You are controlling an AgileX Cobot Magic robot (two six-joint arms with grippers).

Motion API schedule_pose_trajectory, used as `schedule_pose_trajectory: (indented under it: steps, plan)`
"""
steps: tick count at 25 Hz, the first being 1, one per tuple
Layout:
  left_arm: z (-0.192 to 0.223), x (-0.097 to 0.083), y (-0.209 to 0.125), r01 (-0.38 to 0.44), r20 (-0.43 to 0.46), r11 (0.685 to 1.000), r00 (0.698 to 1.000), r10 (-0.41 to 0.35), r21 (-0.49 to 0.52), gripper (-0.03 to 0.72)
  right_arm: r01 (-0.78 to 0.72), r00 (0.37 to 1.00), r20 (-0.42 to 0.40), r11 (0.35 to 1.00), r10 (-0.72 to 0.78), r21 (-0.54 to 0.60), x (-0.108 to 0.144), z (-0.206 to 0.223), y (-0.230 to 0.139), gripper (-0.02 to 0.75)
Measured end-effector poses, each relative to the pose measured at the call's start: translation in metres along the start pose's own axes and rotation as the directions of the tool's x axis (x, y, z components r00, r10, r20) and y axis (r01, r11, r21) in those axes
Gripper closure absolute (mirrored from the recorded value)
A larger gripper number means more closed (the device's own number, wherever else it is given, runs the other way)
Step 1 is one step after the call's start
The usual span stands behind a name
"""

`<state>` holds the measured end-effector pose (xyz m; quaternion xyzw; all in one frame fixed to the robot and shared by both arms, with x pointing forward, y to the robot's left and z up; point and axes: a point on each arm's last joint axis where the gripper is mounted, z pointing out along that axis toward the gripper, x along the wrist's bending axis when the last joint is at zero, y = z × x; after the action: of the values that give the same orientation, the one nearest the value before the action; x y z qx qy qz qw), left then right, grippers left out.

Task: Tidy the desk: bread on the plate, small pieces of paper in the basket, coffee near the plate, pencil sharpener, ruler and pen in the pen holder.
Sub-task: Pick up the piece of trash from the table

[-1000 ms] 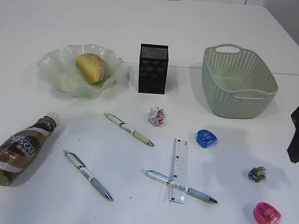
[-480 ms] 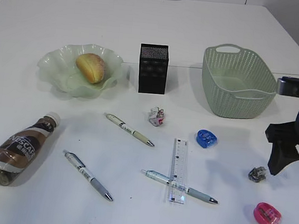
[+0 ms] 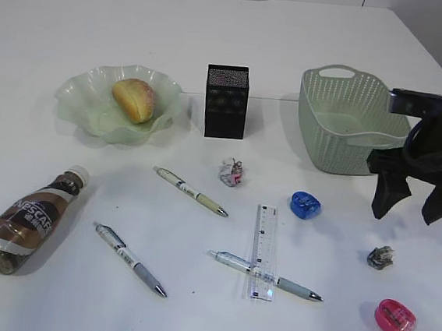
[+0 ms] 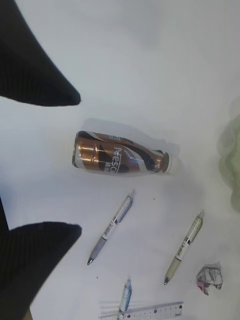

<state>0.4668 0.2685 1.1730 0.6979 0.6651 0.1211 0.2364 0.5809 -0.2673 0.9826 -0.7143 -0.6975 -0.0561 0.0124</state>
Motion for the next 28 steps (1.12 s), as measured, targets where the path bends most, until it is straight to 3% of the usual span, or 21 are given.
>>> schedule_pose_trajectory:
  steps: [16,28]
  plan:
    - [0.0,0.0,0.0,0.0,0.0,1.0,1.0,0.0,0.0,0.179,-0.012,1.0,0.01,0.989,0.011,0.148,-0.003,0.04,0.006,0.171]
    - [0.0,0.0,0.0,0.0,0.0,1.0,1.0,0.0,0.0,0.179,-0.024,1.0,0.006,0.981,0.023,0.192,-0.004,0.06,0.008,0.171]
